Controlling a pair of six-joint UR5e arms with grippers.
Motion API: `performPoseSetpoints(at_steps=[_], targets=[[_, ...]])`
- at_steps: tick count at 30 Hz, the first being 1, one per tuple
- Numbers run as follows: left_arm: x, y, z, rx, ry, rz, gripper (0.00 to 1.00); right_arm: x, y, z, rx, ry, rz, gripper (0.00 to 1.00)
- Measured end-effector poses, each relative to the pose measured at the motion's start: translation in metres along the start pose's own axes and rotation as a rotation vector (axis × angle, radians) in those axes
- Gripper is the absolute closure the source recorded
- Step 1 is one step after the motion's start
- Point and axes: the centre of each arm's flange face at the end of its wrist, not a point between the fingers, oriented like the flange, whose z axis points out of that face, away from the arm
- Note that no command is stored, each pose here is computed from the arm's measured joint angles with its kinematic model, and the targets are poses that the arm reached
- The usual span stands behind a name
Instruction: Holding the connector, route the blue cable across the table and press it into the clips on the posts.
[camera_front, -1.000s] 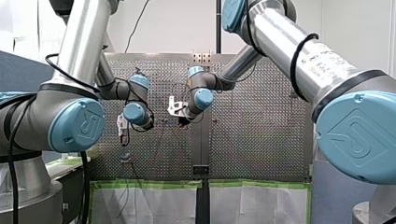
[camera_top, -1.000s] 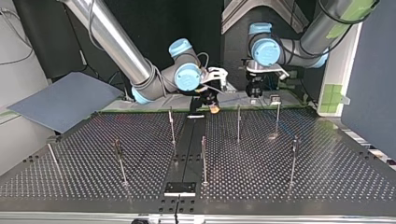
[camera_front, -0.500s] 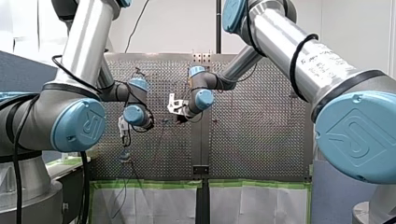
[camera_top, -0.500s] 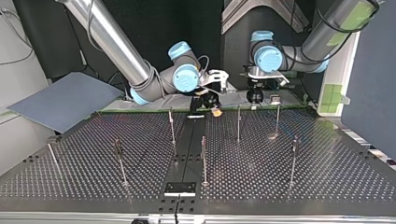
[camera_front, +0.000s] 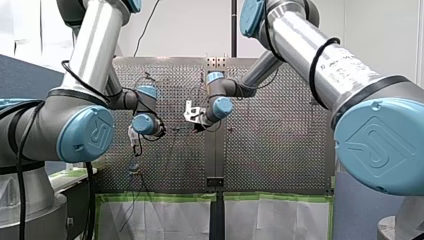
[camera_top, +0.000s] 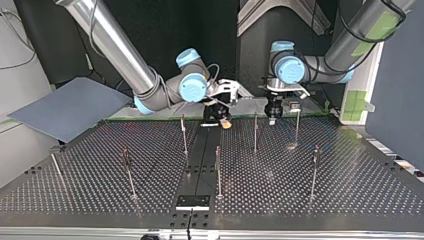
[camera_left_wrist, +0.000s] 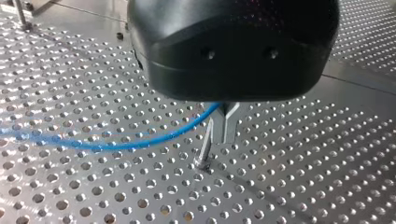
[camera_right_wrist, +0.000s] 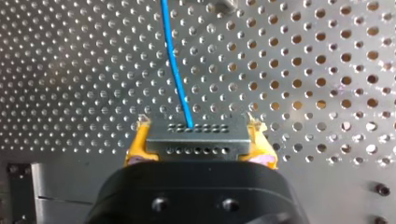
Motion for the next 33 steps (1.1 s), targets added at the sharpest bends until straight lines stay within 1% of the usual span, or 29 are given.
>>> performPoseSetpoints(at_steps=[4, 9, 11, 19, 25, 26, 27, 29, 30, 31, 32, 33], targets=[[0.003, 0.002, 0.007, 0.004, 0.001, -0.008, 1.0, 0.0, 0.005, 0.001, -0.004, 0.001, 0.004, 1.0], [0.008, 0.006, 0.02, 0.005, -0.001, -0.019, 1.0, -0.006, 0.024, 0.007, -0.018, -0.008, 0.01, 1.0], [0.007, 0.007, 0.025, 0.004, -0.006, -0.022, 1.0, -0.008, 0.028, 0.009, -0.023, -0.008, 0.01, 1.0], [-0.006, 0.014, 0.04, -0.007, -0.038, -0.029, 1.0, 0.0, 0.044, 0.014, -0.036, 0.017, 0.013, 1.0], [-0.01, 0.017, 0.044, -0.011, -0.048, -0.031, 1.0, 0.006, 0.053, 0.017, -0.04, 0.041, 0.013, 1.0], [-0.01, 0.017, 0.044, -0.012, -0.048, -0.031, 0.93, 0.006, 0.053, 0.017, -0.039, 0.044, 0.013, 1.0], [-0.01, 0.018, 0.044, -0.013, -0.048, -0.031, 0.93, 0.007, 0.054, 0.017, -0.038, 0.046, 0.013, 1.0], [-0.011, 0.018, 0.044, -0.015, -0.049, -0.029, 0.66, 0.008, 0.055, 0.018, -0.036, 0.048, 0.013, 1.0], [-0.011, 0.018, 0.044, -0.018, -0.049, -0.028, 0.66, 0.008, 0.055, 0.018, -0.035, 0.048, 0.012, 1.0], [-0.01, 0.018, 0.044, -0.023, -0.049, -0.027, 0.56, 0.008, 0.055, 0.018, -0.035, 0.049, 0.012, 1.0], [-0.01, 0.018, 0.043, -0.026, -0.047, -0.025, 0.4, 0.008, 0.055, 0.018, -0.035, 0.049, 0.012, 1.0], [-0.01, 0.017, 0.043, -0.03, -0.044, -0.023, 0.4, 0.008, 0.056, 0.018, -0.035, 0.049, 0.012, 1.0]])
